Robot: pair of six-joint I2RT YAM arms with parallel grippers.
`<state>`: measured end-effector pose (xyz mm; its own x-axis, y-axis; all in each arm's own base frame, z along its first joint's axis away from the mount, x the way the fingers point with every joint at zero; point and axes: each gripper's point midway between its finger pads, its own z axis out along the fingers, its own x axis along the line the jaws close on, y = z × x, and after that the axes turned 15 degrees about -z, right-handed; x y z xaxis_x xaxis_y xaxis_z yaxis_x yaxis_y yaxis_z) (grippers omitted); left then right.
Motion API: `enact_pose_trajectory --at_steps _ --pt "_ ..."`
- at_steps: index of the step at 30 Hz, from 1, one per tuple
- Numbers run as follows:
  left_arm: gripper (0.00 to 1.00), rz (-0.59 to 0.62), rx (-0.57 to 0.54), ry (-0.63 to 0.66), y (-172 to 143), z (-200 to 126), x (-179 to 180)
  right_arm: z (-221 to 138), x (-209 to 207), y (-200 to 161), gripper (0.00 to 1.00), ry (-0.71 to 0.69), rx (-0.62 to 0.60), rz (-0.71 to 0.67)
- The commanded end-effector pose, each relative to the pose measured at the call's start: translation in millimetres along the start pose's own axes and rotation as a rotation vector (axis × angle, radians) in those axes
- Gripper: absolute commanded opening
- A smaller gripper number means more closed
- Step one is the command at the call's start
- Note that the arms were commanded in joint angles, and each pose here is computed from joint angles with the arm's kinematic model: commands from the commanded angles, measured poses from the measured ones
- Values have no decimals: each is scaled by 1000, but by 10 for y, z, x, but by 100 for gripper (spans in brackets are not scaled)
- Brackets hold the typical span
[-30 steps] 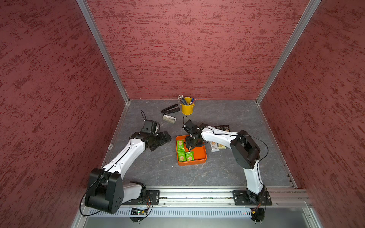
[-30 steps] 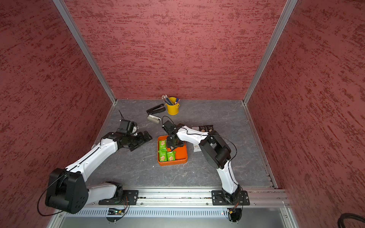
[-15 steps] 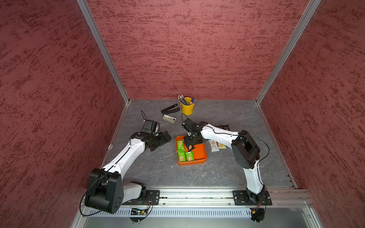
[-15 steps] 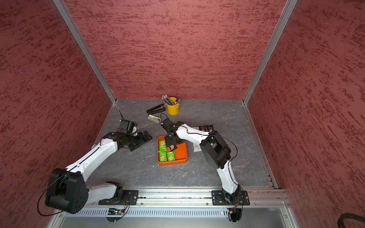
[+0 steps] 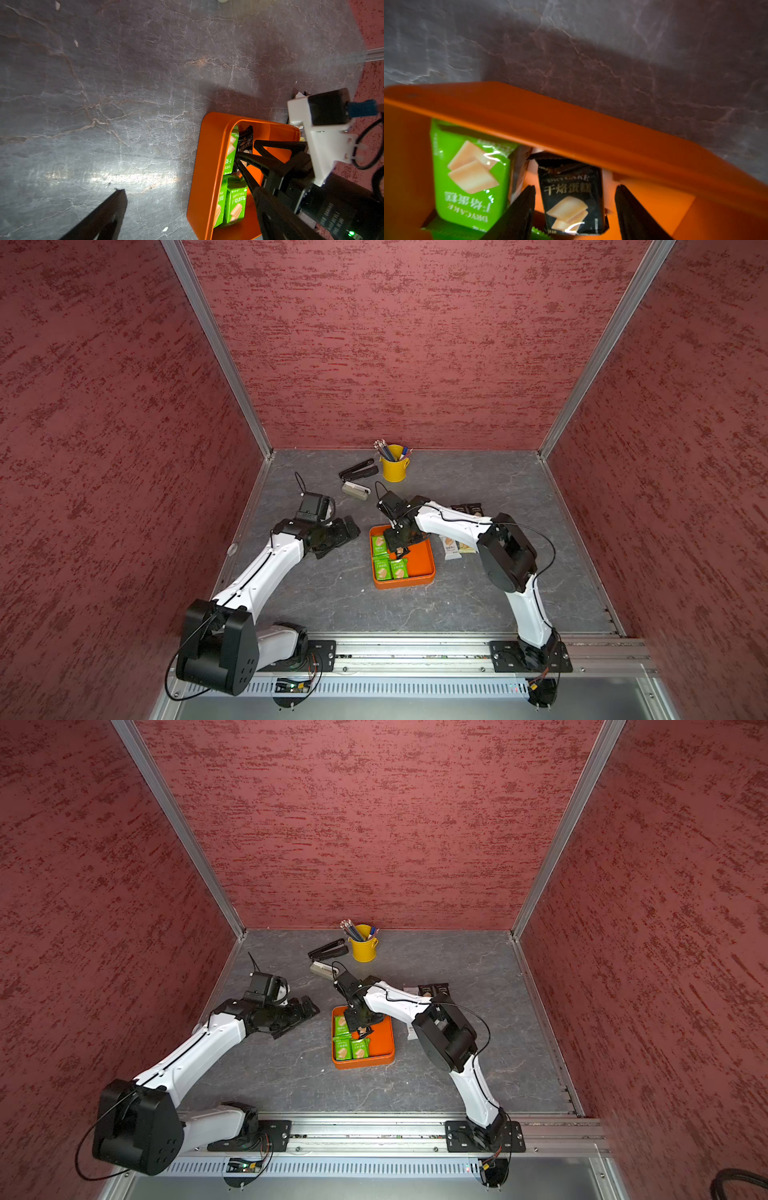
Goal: Take the cookies out of the storage box
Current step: Pick up the cookie from the storage box.
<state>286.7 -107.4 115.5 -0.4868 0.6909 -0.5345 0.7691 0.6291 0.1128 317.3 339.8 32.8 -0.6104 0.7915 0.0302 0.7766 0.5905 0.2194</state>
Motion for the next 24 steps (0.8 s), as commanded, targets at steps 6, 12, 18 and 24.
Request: enact_pose_trajectory --at_steps 6,12,18,24 --pt "100 -9 0 7 -25 -13 69 59 -51 -67 61 -63 35 -22" --pt "100 -25 -5 4 -58 -28 111 98 -67 -116 53 -75 59 -23" --pt "100 -27 4 6 -94 -44 139 -9 -60 -101 43 -70 42 -7" --pt "100 -11 33 1 -124 -36 105 -266 4 -38 39 -29 -11 42"
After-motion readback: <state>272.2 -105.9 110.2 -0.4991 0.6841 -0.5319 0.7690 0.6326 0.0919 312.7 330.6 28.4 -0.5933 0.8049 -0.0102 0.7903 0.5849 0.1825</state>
